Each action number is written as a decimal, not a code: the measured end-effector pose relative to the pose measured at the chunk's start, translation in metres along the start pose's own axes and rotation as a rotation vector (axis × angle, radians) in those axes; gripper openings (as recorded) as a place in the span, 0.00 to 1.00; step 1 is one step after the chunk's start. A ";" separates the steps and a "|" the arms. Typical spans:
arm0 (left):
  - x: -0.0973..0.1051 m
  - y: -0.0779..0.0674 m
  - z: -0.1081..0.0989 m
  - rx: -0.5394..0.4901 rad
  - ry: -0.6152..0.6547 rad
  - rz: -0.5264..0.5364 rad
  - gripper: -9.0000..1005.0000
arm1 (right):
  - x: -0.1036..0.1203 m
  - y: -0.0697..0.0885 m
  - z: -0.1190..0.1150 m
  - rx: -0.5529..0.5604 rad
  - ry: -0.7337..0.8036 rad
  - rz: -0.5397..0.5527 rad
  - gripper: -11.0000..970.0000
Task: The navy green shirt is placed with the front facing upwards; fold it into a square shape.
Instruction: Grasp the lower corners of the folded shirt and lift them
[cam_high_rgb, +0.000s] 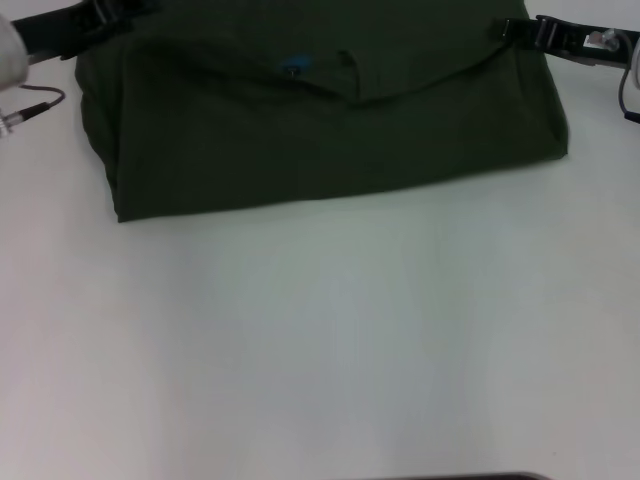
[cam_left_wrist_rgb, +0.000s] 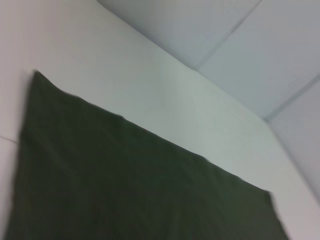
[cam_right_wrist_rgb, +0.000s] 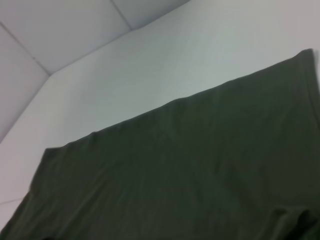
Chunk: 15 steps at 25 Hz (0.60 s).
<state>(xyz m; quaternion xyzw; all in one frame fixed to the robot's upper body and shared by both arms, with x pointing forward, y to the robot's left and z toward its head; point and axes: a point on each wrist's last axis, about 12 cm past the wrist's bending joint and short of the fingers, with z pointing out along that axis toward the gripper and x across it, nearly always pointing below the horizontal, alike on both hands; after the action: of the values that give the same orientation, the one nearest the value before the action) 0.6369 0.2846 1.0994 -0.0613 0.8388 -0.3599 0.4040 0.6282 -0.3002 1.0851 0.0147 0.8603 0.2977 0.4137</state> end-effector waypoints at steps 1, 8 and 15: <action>0.001 0.001 -0.007 0.034 0.027 -0.005 0.53 | 0.000 -0.002 -0.003 -0.006 0.002 -0.003 0.53; 0.003 0.009 -0.059 0.175 0.187 -0.063 0.53 | 0.002 -0.009 -0.026 -0.093 0.011 0.001 0.53; 0.011 0.013 -0.082 0.097 0.378 -0.127 0.53 | -0.011 0.002 -0.039 -0.196 0.110 0.024 0.53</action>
<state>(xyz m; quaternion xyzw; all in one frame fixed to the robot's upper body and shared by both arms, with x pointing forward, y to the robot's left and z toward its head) 0.5729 0.3358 1.1180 -0.0260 0.8758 -0.4297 0.2182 0.6066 -0.3210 1.1125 -0.0320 0.8481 0.3855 0.3620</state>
